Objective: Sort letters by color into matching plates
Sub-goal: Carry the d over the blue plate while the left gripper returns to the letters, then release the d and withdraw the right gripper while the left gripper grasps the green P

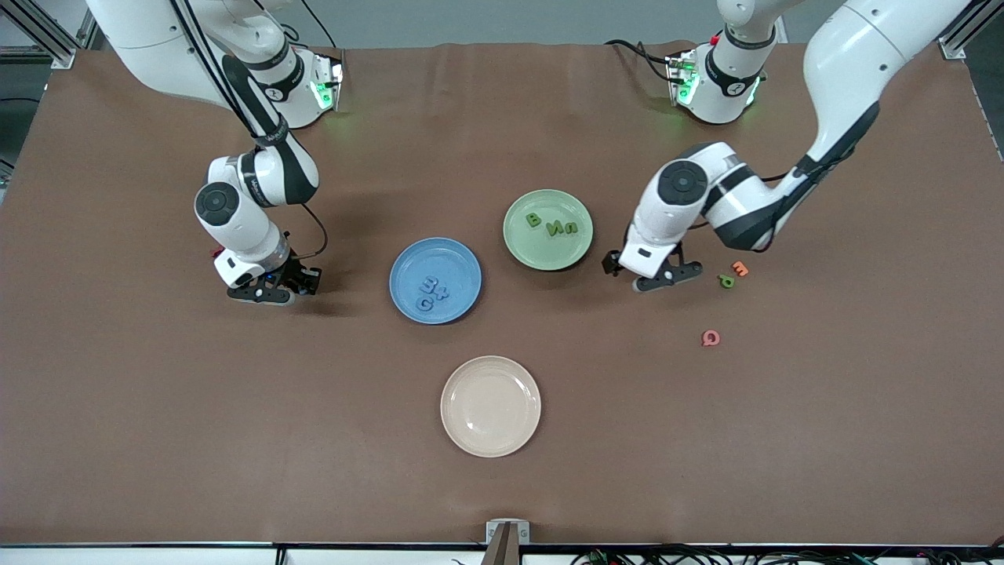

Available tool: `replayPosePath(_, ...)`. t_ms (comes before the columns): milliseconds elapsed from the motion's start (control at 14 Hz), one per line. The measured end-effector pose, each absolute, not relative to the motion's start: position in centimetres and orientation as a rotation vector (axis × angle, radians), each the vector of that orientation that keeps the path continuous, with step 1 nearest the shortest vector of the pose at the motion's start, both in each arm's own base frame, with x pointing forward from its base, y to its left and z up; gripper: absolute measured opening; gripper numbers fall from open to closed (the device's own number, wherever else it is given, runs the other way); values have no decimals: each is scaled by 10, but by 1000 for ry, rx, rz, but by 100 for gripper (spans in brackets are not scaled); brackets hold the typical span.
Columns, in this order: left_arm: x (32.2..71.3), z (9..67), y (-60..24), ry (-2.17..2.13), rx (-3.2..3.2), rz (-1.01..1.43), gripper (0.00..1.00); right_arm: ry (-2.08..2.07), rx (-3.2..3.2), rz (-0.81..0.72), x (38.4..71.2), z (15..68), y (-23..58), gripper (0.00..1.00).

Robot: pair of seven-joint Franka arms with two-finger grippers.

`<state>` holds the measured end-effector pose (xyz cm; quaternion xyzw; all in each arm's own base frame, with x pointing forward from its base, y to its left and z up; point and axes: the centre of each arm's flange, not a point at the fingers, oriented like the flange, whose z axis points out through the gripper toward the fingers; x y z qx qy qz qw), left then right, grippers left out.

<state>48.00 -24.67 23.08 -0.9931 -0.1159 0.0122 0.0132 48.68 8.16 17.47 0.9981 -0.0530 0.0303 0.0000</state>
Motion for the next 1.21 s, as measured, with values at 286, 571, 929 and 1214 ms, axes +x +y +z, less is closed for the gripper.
replayPosePath(286, 488, 224, -187, -8, -3101, 79, 100, -179, 3135, 96, 487, 175, 82, 35)
replayPosePath(571, 486, 220, -138, 224, -3065, 59, 100, -249, 3132, 65, 490, 181, 114, 35)
replayPosePath(929, 484, 211, -88, 511, -3051, 3, 100, -452, 3125, 43, 499, 213, 213, 35)
replayPosePath(1214, 484, 205, -60, 694, -3000, -30, 100, -638, 3115, 51, 495, 251, 300, 35)
